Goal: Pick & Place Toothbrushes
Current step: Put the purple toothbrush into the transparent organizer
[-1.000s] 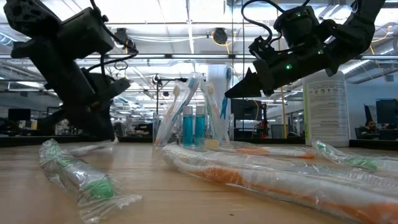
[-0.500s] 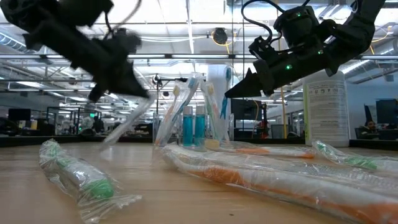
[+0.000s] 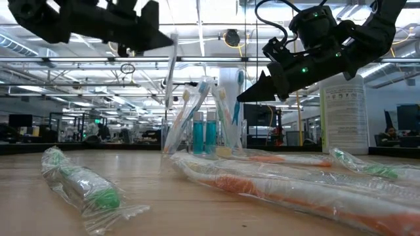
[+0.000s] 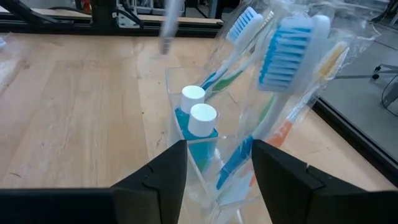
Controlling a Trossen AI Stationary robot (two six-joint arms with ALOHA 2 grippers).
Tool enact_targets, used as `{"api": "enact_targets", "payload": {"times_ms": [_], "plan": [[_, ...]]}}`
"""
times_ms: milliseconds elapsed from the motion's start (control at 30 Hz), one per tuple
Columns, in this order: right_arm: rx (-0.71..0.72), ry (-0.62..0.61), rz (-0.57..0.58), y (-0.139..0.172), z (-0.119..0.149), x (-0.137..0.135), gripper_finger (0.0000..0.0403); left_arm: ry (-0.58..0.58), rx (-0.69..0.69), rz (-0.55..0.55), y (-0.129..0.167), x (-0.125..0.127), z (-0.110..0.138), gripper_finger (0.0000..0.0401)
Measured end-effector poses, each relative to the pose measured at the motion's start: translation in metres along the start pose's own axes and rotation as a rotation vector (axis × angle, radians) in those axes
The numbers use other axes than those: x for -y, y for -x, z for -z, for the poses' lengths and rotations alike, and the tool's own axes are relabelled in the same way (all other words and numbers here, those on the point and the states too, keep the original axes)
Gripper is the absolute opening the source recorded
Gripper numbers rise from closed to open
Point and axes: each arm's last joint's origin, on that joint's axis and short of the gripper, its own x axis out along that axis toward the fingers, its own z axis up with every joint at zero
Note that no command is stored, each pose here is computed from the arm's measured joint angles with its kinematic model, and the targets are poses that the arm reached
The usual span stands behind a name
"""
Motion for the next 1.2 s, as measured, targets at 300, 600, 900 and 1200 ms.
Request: {"api": "enact_targets", "payload": {"times_ms": [300, 600, 900, 1200], "plan": [[0.008, 0.006, 0.000, 0.000, -0.001, 0.000, 0.0171, 0.034, -0.081, 0.012, -0.025, -0.017, 0.029, 0.0003], [0.008, 0.006, 0.000, 0.000, -0.001, 0.000, 0.0171, -0.021, -0.183, 0.033, -0.026, -0.010, 0.049, 0.0008], [0.007, 0.003, 0.000, 0.000, -0.001, 0.000, 0.0171, -0.071, -0.330, 0.073, -0.017, -0.001, 0.064, 0.0015], [0.005, 0.027, -0.007, 0.002, -0.002, -0.001, 0.0171, -0.002, -0.335, 0.065, -0.016, -0.001, 0.064, 0.0021]]}}
